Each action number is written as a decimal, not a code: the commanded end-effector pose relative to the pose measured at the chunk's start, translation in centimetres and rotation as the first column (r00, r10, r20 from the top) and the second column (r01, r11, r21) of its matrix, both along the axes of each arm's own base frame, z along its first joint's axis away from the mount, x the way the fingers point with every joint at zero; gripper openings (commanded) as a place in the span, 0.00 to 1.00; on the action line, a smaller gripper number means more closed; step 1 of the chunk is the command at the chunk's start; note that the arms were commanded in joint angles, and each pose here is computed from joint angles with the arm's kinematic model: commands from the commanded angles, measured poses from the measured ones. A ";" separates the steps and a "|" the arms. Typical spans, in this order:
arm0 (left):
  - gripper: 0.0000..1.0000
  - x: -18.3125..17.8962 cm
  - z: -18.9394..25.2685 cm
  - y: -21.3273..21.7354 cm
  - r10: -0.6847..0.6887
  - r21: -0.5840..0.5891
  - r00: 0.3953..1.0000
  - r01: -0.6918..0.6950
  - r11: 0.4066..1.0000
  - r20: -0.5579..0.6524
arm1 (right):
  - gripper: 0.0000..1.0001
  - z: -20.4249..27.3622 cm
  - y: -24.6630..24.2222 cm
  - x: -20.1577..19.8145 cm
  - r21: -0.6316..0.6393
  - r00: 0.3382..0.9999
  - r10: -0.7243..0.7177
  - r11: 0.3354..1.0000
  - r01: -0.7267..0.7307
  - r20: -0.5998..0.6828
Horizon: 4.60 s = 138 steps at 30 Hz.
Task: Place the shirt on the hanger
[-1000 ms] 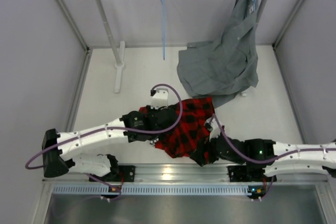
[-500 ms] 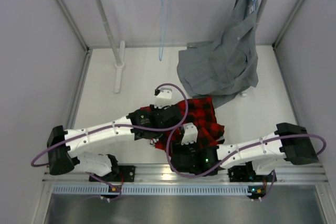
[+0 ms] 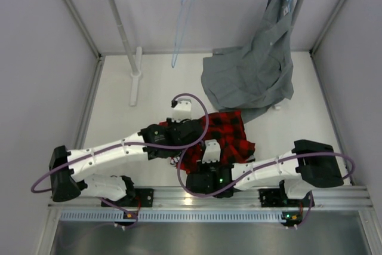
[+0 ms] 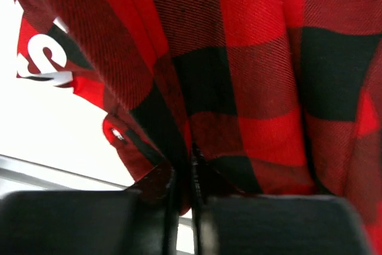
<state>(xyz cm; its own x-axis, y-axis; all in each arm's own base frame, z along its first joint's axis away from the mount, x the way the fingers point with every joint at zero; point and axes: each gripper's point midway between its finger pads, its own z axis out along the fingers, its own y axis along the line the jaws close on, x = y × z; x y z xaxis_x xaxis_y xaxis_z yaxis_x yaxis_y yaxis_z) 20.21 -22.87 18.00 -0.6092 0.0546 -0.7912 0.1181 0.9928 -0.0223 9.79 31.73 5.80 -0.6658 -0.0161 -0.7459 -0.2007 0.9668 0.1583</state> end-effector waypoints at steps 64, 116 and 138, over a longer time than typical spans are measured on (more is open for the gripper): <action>0.00 13.8 -0.6 -4.5 0.018 -0.266 0.999 -0.025 0.964 -0.027 | 0.75 18.4 -15.0 20.1 0.030 0.975 0.020 0.999 -0.027 0.220; 0.00 5.6 -12.1 -6.5 -0.296 -0.496 0.949 0.209 0.843 -0.104 | 0.80 38.0 12.1 34.4 0.317 0.794 0.056 0.898 -0.304 0.605; 0.00 4.9 -11.7 -6.5 -0.327 -0.508 0.940 0.236 0.828 -0.097 | 0.50 38.1 8.7 39.5 0.321 0.711 -0.168 0.943 -0.085 0.682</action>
